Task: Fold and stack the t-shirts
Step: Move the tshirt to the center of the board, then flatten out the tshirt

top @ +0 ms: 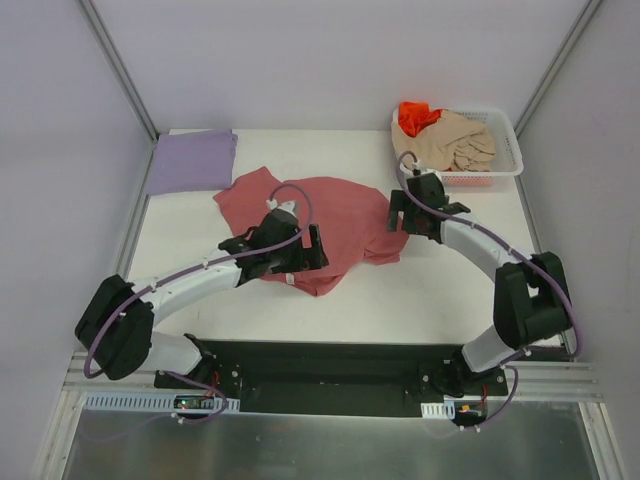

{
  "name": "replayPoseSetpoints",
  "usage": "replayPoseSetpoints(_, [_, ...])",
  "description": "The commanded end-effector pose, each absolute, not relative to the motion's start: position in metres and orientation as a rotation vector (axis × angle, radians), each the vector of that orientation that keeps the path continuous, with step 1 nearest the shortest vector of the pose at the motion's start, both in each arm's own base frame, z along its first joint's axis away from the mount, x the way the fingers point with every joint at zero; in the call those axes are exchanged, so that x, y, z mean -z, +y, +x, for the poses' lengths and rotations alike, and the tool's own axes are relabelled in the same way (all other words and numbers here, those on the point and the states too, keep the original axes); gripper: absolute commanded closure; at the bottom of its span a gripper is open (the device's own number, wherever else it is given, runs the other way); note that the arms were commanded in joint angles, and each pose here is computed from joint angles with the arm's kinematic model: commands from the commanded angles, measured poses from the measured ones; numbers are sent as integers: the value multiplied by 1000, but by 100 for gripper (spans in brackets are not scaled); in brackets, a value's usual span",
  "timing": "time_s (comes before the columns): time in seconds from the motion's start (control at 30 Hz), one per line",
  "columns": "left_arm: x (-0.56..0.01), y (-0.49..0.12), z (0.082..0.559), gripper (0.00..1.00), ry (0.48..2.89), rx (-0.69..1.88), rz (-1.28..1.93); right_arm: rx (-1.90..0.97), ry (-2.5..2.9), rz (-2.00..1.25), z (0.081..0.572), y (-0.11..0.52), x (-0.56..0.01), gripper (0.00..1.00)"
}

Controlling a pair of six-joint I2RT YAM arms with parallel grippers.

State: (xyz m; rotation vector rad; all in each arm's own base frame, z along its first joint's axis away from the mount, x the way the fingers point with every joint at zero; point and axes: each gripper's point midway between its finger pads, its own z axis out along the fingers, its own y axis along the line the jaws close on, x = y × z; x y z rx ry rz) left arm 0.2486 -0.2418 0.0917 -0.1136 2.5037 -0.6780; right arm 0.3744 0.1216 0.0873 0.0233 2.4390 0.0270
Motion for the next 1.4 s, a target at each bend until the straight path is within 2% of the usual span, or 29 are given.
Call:
replayPoseSetpoints(0.0, [-102,-274,253,2,2493,615,28,-69,2371,289,360,90,-102,4])
replayPoseSetpoints(0.17, [-77,-312,239,15,2584,584,227,-66,2366,360,332,64,-99,4])
replayPoseSetpoints(0.3, [-59,-314,237,33,2643,478,267,-63,2353,368,317,54,-100,4])
replayPoseSetpoints(0.37, [-51,-313,232,37,2669,451,281,-70,2350,360,314,53,-100,4])
replayPoseSetpoints(0.77, [-14,-284,219,41,2728,202,321,-165,2413,294,313,70,-87,3])
replayPoseSetpoints(0.87, [-5,-274,220,63,2736,137,306,-185,2423,286,313,74,-85,4])
replayPoseSetpoints(0.97, [-2,-261,225,100,2710,46,246,-206,2425,283,312,77,-84,3])
replayPoseSetpoints(1.1, [-33,-246,238,100,2586,11,171,-222,2426,274,308,79,-88,2])
replayPoseSetpoints(1.37, [-157,-183,267,100,2137,2,-107,-234,2438,189,280,89,-91,1])
